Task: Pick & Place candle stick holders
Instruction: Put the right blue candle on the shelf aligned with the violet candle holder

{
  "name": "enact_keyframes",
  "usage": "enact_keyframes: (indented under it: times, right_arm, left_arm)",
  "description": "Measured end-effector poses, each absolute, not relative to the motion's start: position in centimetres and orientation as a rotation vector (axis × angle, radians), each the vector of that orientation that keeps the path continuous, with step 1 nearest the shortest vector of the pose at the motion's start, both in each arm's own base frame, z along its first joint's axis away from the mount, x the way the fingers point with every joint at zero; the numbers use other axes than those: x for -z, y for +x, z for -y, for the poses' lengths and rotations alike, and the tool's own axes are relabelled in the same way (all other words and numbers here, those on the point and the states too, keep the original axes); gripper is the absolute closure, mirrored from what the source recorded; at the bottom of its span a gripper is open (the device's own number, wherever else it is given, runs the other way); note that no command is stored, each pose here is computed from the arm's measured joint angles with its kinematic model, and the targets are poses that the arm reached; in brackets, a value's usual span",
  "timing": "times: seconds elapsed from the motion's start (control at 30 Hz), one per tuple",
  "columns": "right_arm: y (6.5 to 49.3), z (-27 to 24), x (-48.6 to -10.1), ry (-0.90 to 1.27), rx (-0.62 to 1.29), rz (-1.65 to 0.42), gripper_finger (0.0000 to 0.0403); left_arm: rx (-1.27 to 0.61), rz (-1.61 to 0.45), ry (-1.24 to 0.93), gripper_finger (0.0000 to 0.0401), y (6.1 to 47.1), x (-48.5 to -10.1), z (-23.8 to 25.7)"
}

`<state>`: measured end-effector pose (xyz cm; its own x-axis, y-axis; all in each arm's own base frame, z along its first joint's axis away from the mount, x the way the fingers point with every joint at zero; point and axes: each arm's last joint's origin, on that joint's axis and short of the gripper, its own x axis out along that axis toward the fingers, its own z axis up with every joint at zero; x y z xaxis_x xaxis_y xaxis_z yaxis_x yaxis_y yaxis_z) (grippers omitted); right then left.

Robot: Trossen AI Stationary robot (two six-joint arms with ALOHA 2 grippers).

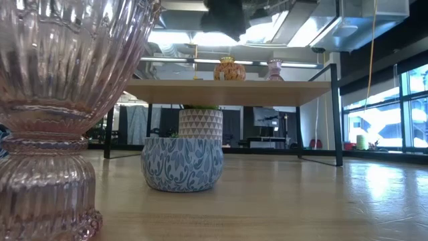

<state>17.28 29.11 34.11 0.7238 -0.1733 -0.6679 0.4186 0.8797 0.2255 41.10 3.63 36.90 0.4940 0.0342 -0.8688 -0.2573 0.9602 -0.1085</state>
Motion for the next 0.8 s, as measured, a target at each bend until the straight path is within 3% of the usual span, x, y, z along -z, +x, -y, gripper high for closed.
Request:
enact_keyframes:
  times: [0.23, 0.5, 0.8]
  right_arm:
    - [17.0, -28.5, -35.0, 0.345, 0.301, -0.697, 0.0233]
    - [16.2, -27.1, -36.8, 0.17, 0.189, -0.725, 0.0233]
    - [16.1, -25.7, -39.6, 0.061, -0.023, -0.71, 0.0233]
  left_arm:
    - [-0.073, -0.936, -0.341, 0.028, 40.9, -39.6, -0.7]
    - [0.148, -1.01, -0.55, 0.0281, 40.2, -40.0, 5.0]
    - [0.176, -1.025, -0.447, 0.0294, 37.6, -40.0, 15.7]
